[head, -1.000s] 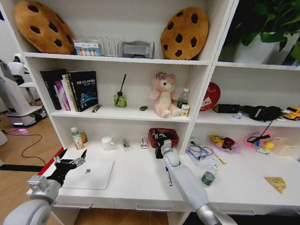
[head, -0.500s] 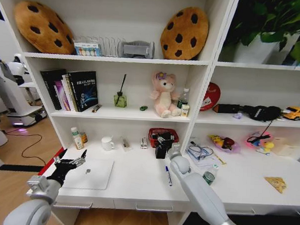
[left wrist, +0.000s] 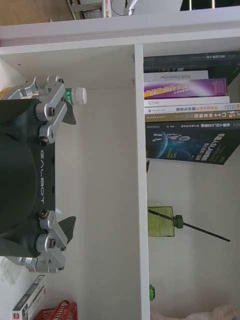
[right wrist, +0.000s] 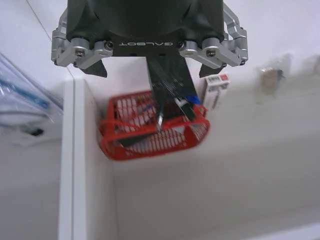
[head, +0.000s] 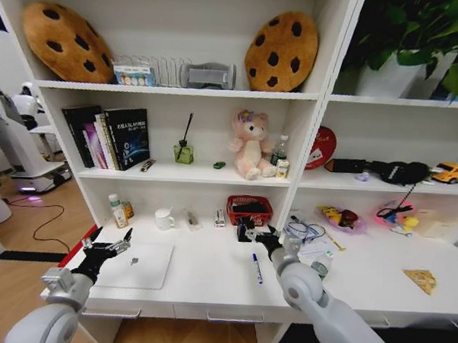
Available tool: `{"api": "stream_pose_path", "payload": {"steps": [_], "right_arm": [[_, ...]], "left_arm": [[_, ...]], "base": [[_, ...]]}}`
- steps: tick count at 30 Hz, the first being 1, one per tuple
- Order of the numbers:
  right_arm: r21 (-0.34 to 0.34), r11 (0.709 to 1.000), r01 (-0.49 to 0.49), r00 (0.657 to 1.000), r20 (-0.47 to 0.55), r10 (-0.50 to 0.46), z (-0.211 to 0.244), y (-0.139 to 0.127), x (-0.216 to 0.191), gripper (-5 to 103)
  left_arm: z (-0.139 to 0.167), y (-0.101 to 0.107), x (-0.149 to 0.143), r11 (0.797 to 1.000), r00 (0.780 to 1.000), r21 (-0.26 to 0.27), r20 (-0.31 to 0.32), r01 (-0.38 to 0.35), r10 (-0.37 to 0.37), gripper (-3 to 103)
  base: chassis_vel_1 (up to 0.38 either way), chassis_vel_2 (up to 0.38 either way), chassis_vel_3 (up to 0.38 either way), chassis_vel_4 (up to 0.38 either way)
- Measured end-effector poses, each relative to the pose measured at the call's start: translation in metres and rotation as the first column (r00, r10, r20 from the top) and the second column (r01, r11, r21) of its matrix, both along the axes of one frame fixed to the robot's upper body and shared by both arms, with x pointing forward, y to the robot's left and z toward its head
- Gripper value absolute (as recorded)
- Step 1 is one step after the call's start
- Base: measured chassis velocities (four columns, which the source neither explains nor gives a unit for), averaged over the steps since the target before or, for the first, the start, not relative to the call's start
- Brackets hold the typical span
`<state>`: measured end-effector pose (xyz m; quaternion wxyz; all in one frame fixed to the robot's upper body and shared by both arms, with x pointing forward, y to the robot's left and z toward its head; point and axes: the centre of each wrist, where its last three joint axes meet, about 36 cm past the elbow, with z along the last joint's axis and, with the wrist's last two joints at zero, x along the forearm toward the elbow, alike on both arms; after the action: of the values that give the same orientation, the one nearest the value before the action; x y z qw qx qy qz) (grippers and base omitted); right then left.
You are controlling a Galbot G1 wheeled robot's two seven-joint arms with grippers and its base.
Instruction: Organize the objects on the table.
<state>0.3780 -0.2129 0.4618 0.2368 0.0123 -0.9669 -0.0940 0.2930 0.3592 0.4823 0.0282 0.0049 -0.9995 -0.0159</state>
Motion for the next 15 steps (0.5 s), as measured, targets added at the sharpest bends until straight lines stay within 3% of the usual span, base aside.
{"api": "stream_pose_path", "payload": {"steps": [4, 10, 15], "right_arm": [[0.008, 0.998, 0.070, 0.991, -0.114, -0.068, -0.027, 0.012, -0.005, 100], [-0.017, 0.995, 0.100, 0.979, -0.175, -0.101, -0.057, 0.023, 0.000, 103], [-0.023, 0.994, 0.107, 0.979, -0.172, -0.109, -0.069, 0.027, 0.009, 90]], "left_arm": [[0.000, 0.000, 0.000, 1.000, 1.000, 0.000, 0.000, 0.000, 0.000, 100], [0.000, 0.000, 0.000, 1.000, 1.000, 0.000, 0.000, 0.000, 0.000, 100], [0.000, 0.000, 0.000, 1.000, 1.000, 0.000, 0.000, 0.000, 0.000, 100]], "base": [[0.000, 0.000, 0.000, 0.000], [0.000, 0.000, 0.000, 0.000], [0.000, 0.000, 0.000, 0.000]]}}
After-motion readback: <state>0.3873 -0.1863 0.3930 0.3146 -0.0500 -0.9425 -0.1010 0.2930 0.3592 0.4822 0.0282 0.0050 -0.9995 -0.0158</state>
